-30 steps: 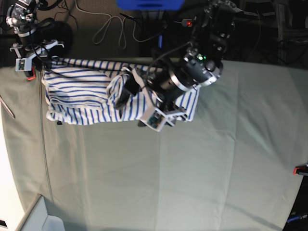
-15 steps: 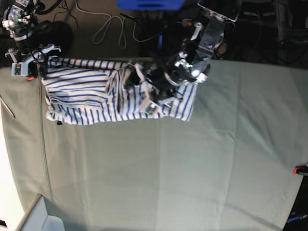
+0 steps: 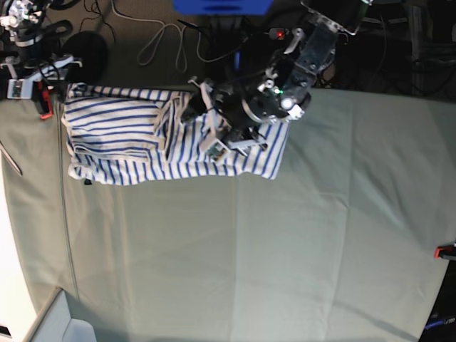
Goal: Layout the t-shirt on the table in an organized manner, then fold the t-shirt properly
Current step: 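Lay the folded end down and open the left gripper, withdrawing it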
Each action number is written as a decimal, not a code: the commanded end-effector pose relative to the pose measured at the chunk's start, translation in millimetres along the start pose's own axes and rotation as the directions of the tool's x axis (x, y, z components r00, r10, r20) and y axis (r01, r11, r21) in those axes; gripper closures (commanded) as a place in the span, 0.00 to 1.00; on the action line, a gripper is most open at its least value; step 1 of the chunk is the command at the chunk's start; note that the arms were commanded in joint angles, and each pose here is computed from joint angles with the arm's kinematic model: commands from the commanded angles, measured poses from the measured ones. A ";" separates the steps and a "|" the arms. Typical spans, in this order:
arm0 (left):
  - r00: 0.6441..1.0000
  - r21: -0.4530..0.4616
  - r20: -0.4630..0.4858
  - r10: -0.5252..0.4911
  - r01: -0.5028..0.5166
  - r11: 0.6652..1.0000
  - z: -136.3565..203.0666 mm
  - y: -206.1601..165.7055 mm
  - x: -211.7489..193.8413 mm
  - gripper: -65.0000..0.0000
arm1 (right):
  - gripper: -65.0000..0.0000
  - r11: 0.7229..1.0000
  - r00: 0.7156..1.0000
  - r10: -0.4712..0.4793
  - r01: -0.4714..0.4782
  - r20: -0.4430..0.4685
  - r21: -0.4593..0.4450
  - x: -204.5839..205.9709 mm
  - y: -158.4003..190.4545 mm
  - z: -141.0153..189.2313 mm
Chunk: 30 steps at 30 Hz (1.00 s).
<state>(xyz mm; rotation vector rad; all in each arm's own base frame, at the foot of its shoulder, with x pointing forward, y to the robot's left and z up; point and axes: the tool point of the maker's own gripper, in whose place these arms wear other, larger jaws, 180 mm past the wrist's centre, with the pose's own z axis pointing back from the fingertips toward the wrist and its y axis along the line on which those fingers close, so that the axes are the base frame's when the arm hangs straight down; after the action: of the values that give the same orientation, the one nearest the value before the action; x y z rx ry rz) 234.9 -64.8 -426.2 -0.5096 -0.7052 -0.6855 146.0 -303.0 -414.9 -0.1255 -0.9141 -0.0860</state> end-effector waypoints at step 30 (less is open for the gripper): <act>0.958 0.387 0.233 0.165 -0.247 0.888 108.0 140.7 9.5 0.37 | 0.37 0.986 0.990 -0.099 0.111 -0.100 0.124 -3.0 44.0 -98.0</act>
<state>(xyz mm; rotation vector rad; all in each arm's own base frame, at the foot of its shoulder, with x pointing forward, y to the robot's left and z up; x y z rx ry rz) 290.2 95.7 -387.1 -0.2441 -0.8923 -0.2706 231.0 -275.6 -474.4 0.0434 -0.8745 -0.1551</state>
